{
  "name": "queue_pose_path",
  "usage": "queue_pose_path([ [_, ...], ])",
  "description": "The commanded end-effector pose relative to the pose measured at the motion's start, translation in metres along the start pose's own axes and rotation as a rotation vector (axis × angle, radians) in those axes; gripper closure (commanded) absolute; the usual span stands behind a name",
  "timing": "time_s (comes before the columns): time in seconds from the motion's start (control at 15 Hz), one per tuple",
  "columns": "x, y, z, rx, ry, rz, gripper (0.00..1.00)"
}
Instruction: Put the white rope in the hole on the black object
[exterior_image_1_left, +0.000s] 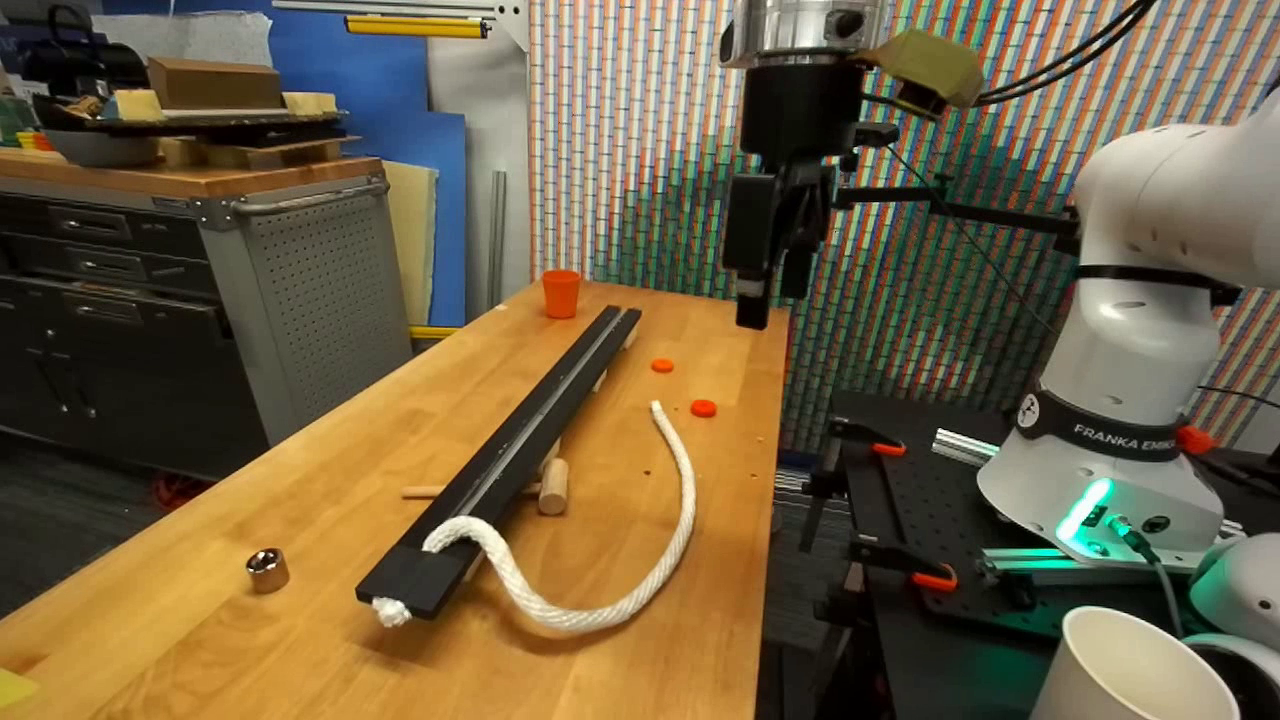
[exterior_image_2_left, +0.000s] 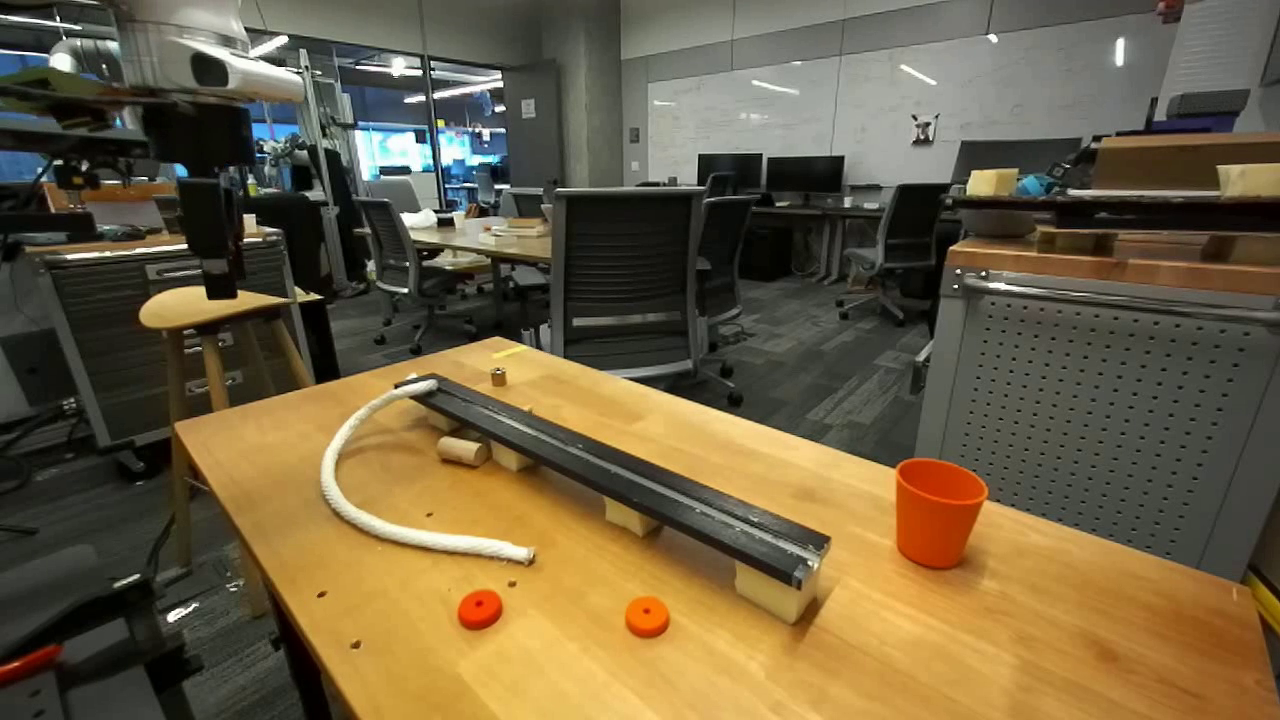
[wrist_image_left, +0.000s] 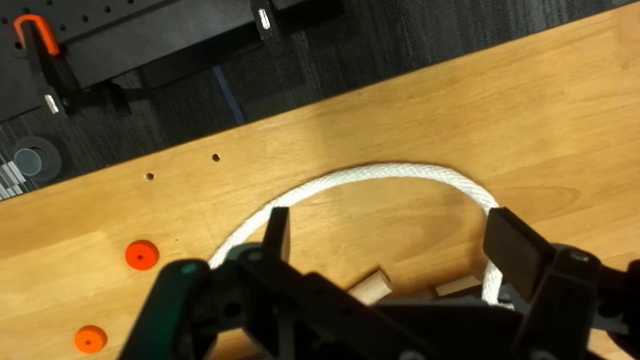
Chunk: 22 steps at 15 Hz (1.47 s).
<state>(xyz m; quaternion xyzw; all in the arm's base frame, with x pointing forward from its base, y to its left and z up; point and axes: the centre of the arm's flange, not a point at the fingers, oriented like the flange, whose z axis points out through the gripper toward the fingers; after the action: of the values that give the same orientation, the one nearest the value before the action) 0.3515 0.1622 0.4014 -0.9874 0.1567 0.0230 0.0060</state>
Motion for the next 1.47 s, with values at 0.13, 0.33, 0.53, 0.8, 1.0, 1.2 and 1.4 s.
queue_pose_path([
  [0.13,0.034,0.0,0.046,-0.028,0.111,0.145,0.0],
  [0.33,0.048,0.004,0.077,-0.033,0.166,0.237,0.0],
  [0.53,0.06,0.017,0.113,-0.076,0.188,0.315,0.0],
  [0.8,0.076,0.039,0.154,-0.144,0.204,0.419,0.0],
  [1.0,0.091,0.048,0.178,-0.163,0.2,0.497,0.0],
  [1.2,0.11,0.056,0.195,-0.167,0.204,0.563,0.0],
  [1.4,0.131,0.062,0.21,-0.173,0.209,0.622,0.0],
])
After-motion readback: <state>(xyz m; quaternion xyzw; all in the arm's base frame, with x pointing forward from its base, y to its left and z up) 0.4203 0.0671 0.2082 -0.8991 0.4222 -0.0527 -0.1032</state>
